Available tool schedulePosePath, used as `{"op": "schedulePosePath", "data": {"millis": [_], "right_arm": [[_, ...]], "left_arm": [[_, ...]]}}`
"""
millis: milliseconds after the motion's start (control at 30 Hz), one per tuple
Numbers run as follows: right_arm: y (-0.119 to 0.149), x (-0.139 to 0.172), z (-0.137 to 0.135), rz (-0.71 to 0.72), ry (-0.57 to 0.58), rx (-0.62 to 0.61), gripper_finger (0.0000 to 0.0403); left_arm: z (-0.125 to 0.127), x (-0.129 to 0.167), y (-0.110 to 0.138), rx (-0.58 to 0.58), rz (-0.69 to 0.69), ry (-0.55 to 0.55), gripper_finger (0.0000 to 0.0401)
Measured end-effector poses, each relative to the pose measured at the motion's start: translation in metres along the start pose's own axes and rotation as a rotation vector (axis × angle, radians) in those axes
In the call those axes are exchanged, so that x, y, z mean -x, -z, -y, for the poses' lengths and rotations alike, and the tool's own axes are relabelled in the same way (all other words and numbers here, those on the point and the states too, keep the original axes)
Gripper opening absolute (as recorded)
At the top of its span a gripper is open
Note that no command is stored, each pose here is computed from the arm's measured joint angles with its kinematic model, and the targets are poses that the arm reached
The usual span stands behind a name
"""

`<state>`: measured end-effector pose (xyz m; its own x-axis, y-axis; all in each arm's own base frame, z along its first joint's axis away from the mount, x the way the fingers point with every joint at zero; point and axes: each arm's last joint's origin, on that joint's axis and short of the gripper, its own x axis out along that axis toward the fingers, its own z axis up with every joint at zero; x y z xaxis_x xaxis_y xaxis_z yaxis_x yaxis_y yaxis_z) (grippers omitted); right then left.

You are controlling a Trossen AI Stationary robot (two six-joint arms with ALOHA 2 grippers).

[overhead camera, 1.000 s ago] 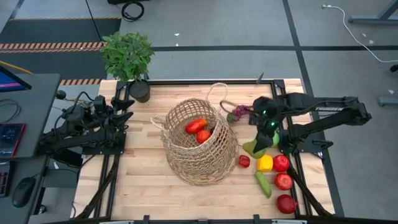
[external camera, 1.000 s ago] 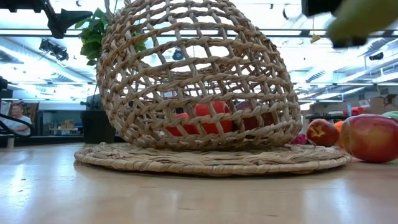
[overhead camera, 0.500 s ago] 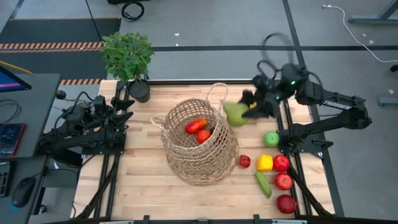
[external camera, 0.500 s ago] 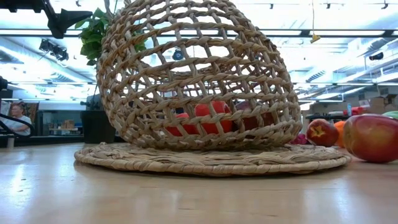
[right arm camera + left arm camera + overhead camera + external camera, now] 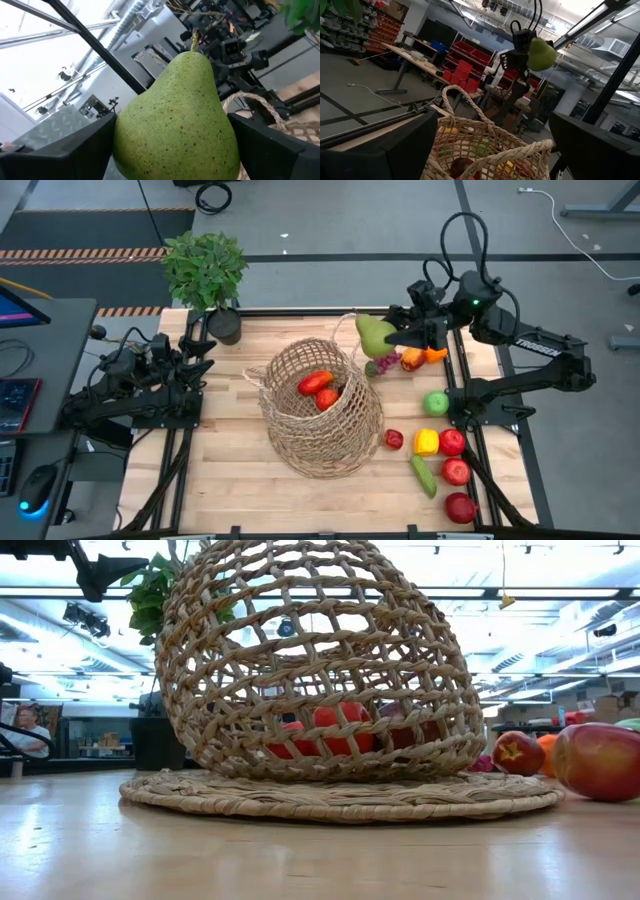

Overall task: Build produce basket
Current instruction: Put the green pear into the brown basket

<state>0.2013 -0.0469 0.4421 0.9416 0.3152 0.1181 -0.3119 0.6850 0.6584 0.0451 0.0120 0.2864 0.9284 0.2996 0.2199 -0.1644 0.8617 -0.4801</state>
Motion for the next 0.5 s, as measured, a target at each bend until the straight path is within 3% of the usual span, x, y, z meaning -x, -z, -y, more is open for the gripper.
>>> {"op": "schedulePosePath", "data": {"millis": [233, 500], "right_arm": [[0.000, -0.014, 0.018, 0.026, 0.081, -0.047, 0.0371], [0.005, -0.057, 0.037, -0.075, 0.103, -0.059, 0.0369]], "left_arm": [[0.000, 0.000, 0.000, 0.000, 0.000, 0.000, 0.0390], [0.000, 0.000, 0.000, 0.000, 0.000, 0.000, 0.0390]]}}
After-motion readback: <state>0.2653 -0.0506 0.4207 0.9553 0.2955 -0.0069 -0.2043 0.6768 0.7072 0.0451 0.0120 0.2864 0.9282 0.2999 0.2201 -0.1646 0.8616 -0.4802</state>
